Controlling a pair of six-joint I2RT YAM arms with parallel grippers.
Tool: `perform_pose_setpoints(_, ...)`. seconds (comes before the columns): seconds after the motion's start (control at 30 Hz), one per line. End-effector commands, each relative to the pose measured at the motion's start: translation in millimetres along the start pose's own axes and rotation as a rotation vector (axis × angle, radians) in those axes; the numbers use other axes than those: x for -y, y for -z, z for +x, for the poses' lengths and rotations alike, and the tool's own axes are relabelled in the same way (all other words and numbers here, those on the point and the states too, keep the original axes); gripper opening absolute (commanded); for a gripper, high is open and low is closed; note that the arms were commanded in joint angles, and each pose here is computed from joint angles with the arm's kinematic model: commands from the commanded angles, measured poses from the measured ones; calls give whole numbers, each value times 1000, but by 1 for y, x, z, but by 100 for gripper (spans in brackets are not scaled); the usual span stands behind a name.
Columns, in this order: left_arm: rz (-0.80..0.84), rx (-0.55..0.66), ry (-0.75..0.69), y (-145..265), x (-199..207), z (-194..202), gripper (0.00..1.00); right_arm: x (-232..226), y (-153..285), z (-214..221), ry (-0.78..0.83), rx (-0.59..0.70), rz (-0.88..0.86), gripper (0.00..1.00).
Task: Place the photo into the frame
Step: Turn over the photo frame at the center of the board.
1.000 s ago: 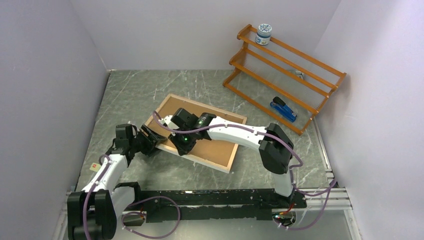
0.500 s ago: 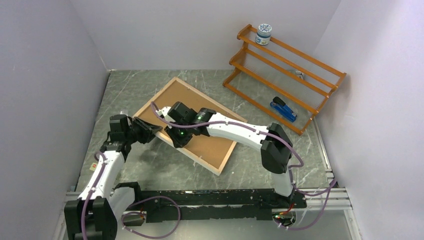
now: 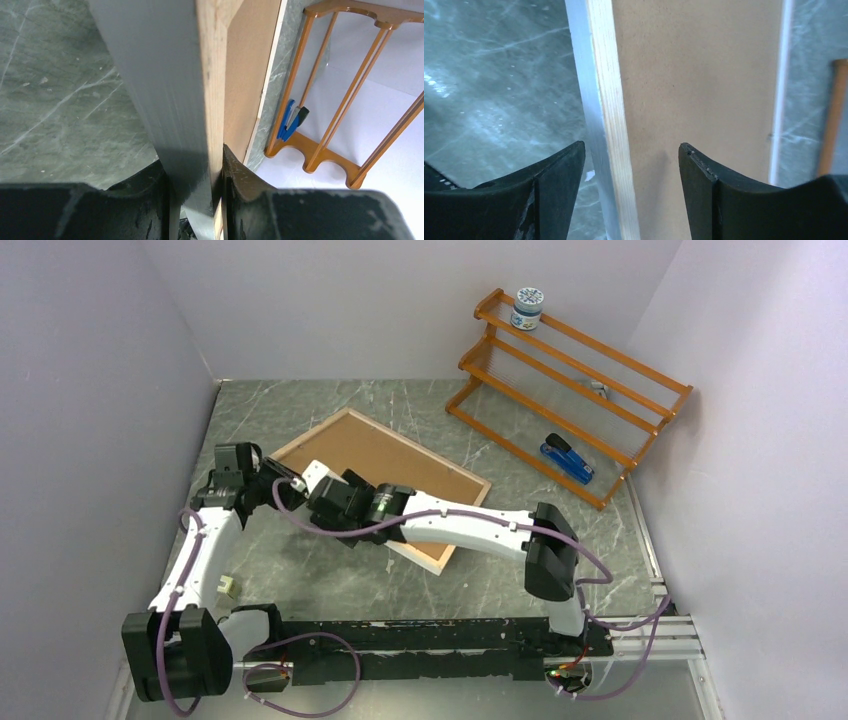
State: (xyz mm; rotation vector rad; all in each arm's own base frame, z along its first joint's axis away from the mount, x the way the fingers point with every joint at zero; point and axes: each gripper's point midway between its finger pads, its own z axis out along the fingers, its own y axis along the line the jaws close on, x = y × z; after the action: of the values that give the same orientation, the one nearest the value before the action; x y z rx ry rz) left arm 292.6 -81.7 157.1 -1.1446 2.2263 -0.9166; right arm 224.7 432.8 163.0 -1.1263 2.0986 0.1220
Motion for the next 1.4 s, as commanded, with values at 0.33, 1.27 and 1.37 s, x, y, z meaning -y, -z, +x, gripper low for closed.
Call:
perform_pose_setpoints(0.33, 17, 10, -15, 20, 29, -10, 2, 31, 30, -16, 301, 44, 376, 55)
perform_pose_setpoints(1.27, 20, 20, -4, 38, 36, -10, 12, 22, 13, -1, 417, -13, 363, 0)
perform_pose_setpoints(1.37, 14, 45, -29, 44, 37, -13, 44, 23, 22, -14, 403, 29, 362, 0)
